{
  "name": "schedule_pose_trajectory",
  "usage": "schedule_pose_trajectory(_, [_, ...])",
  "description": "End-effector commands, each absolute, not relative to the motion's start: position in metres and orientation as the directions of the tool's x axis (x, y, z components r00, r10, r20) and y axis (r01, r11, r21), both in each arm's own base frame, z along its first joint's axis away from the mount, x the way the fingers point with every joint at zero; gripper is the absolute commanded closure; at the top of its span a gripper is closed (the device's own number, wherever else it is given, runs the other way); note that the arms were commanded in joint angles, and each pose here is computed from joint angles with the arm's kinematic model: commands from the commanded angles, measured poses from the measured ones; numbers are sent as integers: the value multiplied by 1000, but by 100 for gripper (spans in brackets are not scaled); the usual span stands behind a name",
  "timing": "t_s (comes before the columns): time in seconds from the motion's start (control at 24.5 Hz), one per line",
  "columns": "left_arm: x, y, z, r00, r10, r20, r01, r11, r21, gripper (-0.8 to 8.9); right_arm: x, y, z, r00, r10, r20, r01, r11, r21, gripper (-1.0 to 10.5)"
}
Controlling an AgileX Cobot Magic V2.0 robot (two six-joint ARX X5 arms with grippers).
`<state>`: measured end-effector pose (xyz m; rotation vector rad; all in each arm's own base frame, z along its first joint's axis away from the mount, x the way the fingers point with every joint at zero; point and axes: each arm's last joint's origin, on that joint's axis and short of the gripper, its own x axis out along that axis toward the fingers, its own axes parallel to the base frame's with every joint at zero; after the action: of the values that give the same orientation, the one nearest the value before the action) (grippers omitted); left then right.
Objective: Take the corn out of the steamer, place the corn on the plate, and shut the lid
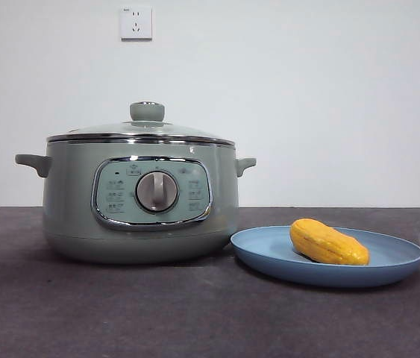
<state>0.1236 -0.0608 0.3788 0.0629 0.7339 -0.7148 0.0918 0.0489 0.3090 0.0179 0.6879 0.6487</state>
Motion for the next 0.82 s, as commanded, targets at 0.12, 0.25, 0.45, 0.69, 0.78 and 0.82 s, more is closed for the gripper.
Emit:
schedule_pose_trajectory(0.12, [124, -61, 377, 519, -572, -636, 613, 767, -190, 817, 92, 49, 308, 586, 560, -586, -552, 805, 218, 946])
schedule_pose_trajectory(0.25, [124, -61, 377, 519, -572, -636, 613, 767, -190, 817, 92, 49, 308, 586, 560, -586, -552, 805, 218, 946])
schedule_pose_trajectory(0.45, [126, -61, 378, 537, -572, -620, 631, 760, -155, 817, 92, 49, 308, 586, 560, -585, -552, 805, 218, 946])
schedule_pose_trajectory(0.69, [133, -48, 402, 778, -513, -362, 581, 807, 104, 817, 92, 49, 308, 586, 561, -585, -552, 805, 218, 946])
schedule_pose_trajectory(0.78, [129, -39, 405, 837, -496, -232, 535, 832, 148, 817, 92, 49, 308, 586, 561, -585, -552, 805, 218, 946])
schedule_pose_trajectory(0.82, [126, -34, 404, 860, -482, -168, 507, 846, 167, 817, 92, 49, 308, 586, 560, -585, -551, 805, 218, 946])
